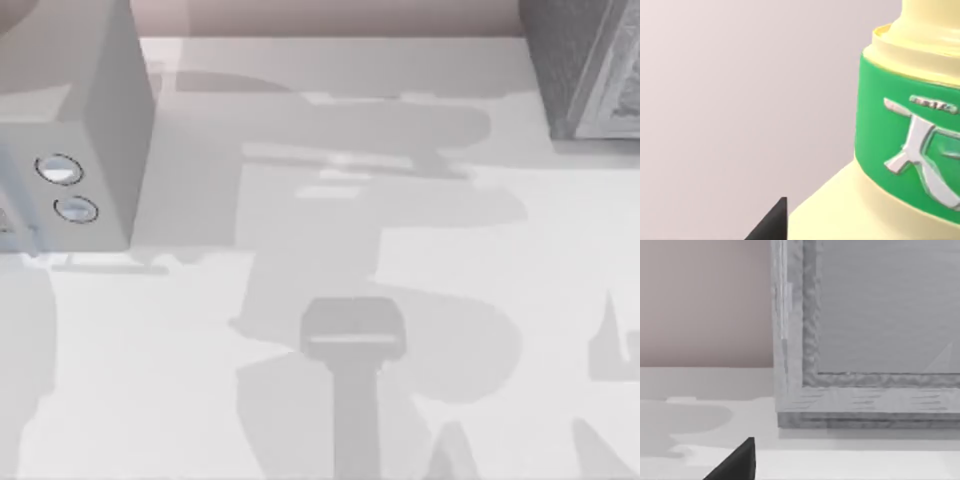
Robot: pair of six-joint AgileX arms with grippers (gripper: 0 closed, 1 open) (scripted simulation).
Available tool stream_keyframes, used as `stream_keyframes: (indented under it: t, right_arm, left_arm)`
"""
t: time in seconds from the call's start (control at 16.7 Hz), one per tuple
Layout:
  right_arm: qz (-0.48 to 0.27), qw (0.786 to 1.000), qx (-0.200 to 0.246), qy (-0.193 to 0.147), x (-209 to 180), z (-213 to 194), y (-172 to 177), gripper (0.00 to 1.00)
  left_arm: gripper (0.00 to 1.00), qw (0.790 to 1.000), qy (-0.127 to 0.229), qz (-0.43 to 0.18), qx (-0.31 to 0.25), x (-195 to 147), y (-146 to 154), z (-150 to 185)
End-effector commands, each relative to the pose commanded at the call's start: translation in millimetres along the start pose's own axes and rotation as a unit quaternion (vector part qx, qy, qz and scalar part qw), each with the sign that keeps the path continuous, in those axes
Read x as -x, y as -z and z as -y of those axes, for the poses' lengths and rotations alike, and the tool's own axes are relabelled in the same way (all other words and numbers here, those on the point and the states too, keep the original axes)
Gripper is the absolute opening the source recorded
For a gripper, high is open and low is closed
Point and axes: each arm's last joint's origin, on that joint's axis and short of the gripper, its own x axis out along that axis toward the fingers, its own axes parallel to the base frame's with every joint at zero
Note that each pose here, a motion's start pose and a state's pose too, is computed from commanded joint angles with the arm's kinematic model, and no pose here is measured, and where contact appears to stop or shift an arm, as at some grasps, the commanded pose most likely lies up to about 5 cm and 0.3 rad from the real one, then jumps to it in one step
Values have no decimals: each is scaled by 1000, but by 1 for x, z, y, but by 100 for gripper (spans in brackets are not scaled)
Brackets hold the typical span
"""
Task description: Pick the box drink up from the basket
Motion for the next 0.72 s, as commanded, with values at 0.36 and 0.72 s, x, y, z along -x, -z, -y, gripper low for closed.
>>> stream_keyframes:
  t: [0.36, 0.72]
  right_arm:
    - [0, 1000, 0, 0, 0, 0, 0, 100]
    - [0, 1000, 0, 0, 0, 0, 0, 100]
  left_arm:
    - [0, 995, 14, 95, -23, 15, -124, 19]
    - [0, 1000, -2, 5, -8, 1, -105, 2]
